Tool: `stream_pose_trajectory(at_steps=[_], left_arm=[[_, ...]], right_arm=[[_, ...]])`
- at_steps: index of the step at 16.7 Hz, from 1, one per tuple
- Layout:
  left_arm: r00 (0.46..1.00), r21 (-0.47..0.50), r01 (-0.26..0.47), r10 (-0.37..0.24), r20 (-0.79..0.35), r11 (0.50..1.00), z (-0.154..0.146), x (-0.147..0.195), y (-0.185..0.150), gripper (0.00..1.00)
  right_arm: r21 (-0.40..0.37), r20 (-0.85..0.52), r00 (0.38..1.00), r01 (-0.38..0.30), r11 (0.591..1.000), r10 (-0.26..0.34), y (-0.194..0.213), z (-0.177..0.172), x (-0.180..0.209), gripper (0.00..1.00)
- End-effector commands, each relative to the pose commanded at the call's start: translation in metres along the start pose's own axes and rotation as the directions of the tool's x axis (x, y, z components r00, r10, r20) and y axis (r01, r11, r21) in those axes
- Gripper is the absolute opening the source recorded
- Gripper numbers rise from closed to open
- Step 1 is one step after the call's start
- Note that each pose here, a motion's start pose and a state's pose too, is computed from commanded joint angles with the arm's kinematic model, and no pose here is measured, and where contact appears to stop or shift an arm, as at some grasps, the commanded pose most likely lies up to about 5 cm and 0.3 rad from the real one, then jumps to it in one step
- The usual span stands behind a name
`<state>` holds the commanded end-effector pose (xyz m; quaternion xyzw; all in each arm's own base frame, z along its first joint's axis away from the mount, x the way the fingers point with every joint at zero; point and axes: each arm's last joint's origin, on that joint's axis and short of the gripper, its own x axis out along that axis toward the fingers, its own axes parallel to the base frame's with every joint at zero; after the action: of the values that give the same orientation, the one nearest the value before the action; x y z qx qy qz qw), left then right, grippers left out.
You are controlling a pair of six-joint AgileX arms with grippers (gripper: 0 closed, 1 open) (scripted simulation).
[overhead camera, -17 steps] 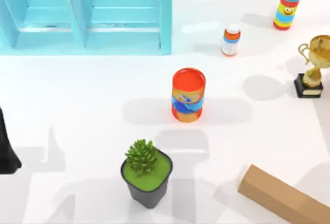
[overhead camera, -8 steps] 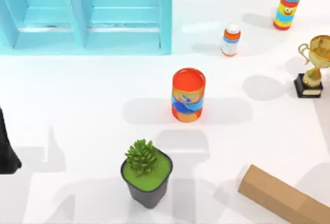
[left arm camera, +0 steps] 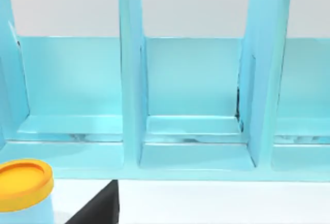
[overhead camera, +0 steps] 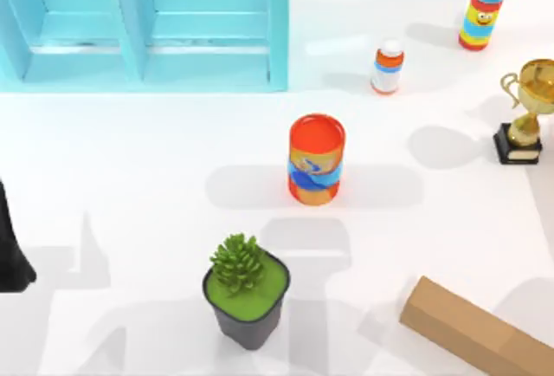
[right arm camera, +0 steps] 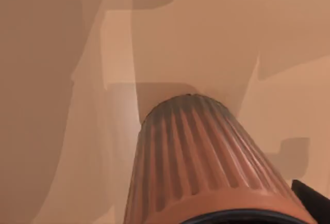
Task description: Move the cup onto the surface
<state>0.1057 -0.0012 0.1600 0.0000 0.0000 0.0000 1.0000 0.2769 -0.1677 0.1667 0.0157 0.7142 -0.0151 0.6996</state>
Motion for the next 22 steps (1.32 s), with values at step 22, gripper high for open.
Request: stream_pose_trajectory(at_steps=[22], left_arm=[[1.0, 0.0, 0.0, 0.0, 0.0, 1.0, 0.0, 0.0, 0.0, 1.0]], right_arm=[[-0.03, 0.008, 1.0, -0.005, 1.0, 0.005, 0.114, 0.006, -0.093, 0.0]])
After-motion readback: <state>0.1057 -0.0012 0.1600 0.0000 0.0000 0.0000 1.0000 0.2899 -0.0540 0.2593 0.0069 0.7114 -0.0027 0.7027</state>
